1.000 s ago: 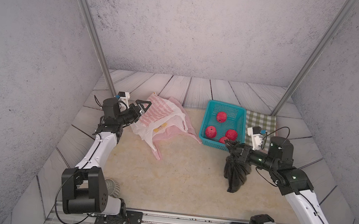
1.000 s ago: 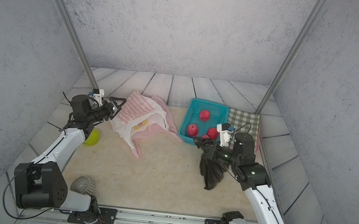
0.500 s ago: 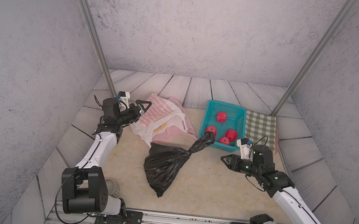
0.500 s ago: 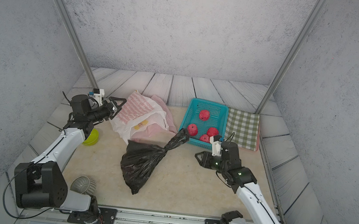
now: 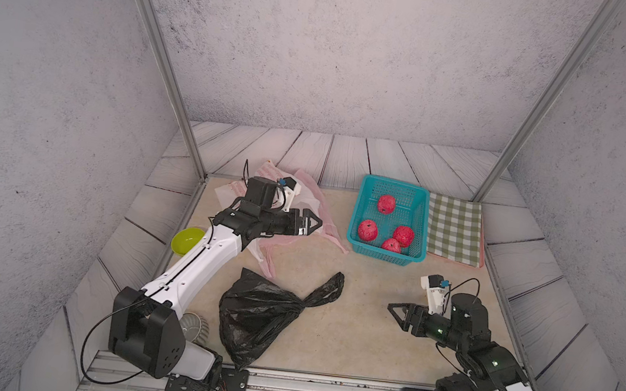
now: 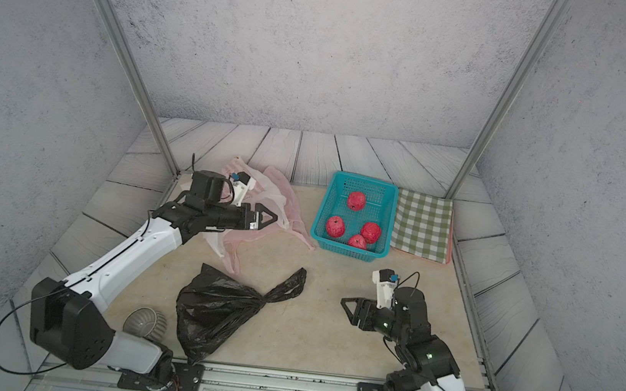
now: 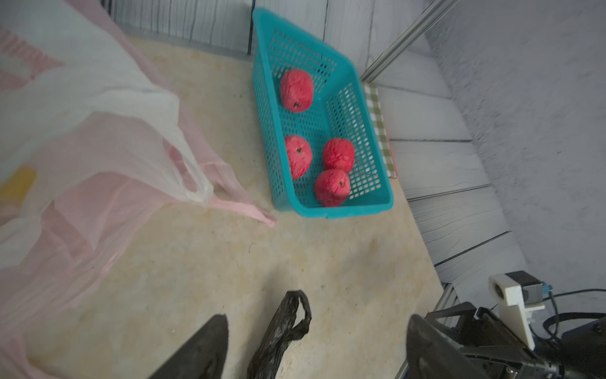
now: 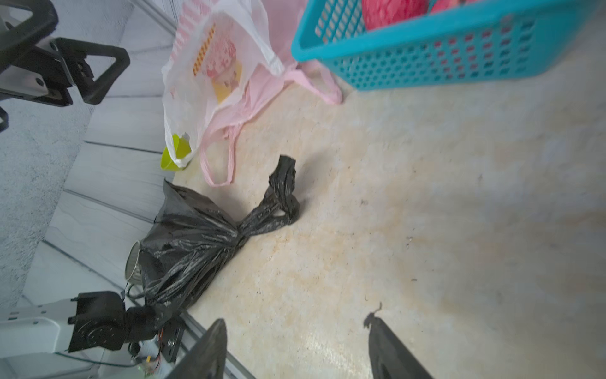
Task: Untie the knot of a plastic bag & take out the apple
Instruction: Place the plastic bag at the center of the board, then move the plastic bag to the center of the board, then untie the plastic bag at the center of the board.
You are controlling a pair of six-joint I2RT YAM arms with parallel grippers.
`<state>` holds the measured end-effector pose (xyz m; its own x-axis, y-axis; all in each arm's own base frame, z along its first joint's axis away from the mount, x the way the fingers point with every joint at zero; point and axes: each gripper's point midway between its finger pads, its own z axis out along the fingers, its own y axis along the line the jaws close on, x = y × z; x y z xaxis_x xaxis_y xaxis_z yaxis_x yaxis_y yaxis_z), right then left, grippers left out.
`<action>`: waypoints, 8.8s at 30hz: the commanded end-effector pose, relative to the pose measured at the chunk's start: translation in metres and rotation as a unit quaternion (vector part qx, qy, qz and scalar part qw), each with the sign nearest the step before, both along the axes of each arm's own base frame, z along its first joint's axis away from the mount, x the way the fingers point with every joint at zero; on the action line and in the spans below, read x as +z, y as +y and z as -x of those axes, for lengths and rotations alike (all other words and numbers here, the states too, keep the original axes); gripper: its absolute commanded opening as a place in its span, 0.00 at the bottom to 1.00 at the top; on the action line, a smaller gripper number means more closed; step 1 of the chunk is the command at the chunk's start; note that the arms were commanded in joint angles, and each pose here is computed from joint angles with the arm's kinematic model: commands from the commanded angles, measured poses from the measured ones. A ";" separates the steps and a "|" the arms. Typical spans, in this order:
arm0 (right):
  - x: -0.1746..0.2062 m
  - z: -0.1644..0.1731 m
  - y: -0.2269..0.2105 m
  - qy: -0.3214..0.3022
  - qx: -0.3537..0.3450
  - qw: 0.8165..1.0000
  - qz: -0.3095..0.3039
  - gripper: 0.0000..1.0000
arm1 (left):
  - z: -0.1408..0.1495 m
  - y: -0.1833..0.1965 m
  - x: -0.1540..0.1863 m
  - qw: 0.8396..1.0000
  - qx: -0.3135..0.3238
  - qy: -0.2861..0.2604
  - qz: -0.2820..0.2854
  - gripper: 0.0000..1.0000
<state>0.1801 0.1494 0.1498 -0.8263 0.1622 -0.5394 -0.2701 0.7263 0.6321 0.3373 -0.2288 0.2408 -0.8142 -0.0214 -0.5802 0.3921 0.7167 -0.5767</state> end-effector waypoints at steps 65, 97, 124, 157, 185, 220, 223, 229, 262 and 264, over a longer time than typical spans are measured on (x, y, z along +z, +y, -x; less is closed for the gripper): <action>-0.087 0.000 0.094 0.108 0.123 0.986 0.000 0.65 | 0.229 -0.064 -0.148 0.925 -0.164 -0.058 -0.338 0.56; -0.011 -0.028 0.073 0.016 0.096 0.992 0.084 0.00 | 0.225 -0.023 -0.155 0.897 -0.167 -0.103 -0.395 0.00; 0.015 -0.105 -0.093 0.006 -0.222 0.959 0.178 0.00 | 0.266 0.061 -0.173 0.973 0.037 0.107 -0.201 0.00; 0.030 0.035 0.018 0.030 0.082 0.996 0.014 0.66 | 0.286 -0.067 -0.072 0.926 -0.310 -0.087 -0.199 0.66; -0.087 0.079 0.026 0.207 -0.018 0.978 -0.011 0.68 | 0.284 -0.097 -0.098 0.865 -0.296 -0.188 -0.359 0.69; -0.037 0.060 0.068 0.205 -0.010 0.971 -0.125 0.00 | 0.304 -0.113 -0.104 0.838 -0.337 -0.219 -0.369 0.69; -0.020 0.055 0.075 0.200 -0.012 0.967 -0.155 0.00 | 0.308 -0.119 -0.085 0.835 -0.321 -0.254 -0.368 0.71; 0.009 0.044 0.091 0.191 -0.002 0.964 -0.183 0.00 | 0.308 -0.119 -0.060 0.819 -0.268 -0.326 -0.389 0.73; 0.070 -0.001 0.070 0.131 -0.045 0.971 -0.196 0.00 | 0.251 0.006 -0.062 0.827 -0.046 -0.288 -0.481 0.00; 0.068 -0.016 0.054 0.131 -0.070 0.969 -0.199 0.00 | 0.252 0.013 -0.068 0.831 -0.044 -0.271 -0.484 0.00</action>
